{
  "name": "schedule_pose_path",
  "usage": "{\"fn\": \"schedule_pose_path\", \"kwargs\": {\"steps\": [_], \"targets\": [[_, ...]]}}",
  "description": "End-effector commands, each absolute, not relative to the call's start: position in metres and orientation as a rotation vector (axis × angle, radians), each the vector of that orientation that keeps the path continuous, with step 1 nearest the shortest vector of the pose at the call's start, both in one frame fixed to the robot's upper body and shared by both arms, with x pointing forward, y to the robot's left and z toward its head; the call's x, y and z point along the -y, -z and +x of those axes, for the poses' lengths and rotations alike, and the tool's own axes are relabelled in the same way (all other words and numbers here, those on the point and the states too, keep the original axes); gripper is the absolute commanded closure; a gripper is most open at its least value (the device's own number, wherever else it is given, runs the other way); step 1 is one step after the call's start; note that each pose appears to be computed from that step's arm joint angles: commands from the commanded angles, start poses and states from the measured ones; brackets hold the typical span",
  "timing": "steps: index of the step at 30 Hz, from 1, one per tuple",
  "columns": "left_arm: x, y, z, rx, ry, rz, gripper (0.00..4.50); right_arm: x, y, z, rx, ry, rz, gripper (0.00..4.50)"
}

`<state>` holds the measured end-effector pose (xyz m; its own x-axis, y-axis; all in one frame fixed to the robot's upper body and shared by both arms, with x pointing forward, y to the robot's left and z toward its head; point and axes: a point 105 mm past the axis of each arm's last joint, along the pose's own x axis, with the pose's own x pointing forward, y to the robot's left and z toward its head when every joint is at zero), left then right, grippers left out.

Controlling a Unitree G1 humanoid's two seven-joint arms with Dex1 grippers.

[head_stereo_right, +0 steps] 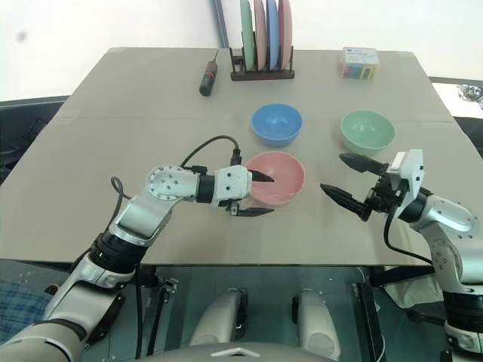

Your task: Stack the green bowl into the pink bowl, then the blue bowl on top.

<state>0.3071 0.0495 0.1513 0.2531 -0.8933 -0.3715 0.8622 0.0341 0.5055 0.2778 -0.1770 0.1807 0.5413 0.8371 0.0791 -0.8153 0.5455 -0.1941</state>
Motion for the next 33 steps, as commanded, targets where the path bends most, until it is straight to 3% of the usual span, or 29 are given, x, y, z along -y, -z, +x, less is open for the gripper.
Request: {"fn": "schedule_pose_path", "kwargs": {"steps": [1, 6, 11, 17, 23, 30, 31, 33], "targets": [[-0.06, -0.192, 0.318, 0.182, 1.22, 0.57, 0.05, 0.182, -0.196, 0.278, 0.219, -0.956, -0.189, 0.29], [-0.1, -0.231, 0.323, 0.27, 1.04, 0.171, 0.05, 0.192, -0.199, 0.304, 0.172, -0.839, -0.223, 0.29], [-0.146, -0.236, 0.307, 0.299, 0.912, -0.011, 0.05, 0.205, -0.211, 0.339, 0.168, -0.709, -0.315, 0.29], [-0.174, -0.215, 0.276, 0.27, 0.812, -0.047, 0.05, 0.211, -0.19, 0.392, -0.01, -0.603, -0.442, 0.29], [-0.177, -0.205, 0.262, 0.239, 0.796, -0.042, 0.05, 0.219, -0.173, 0.439, -0.169, -0.482, -0.506, 0.29], [-0.177, -0.208, 0.249, 0.247, 0.813, -0.021, 0.05, 0.224, -0.161, 0.457, -0.314, -0.417, -0.58, 0.29], [-0.177, -0.207, 0.248, 0.245, 0.813, -0.019, 0.0, 0.223, -0.161, 0.457, -0.317, -0.421, -0.585, 0.81], [-0.178, -0.205, 0.247, 0.238, 0.808, -0.014, 0.0, 0.221, -0.162, 0.458, -0.316, -0.43, -0.595, 1.42]]}}
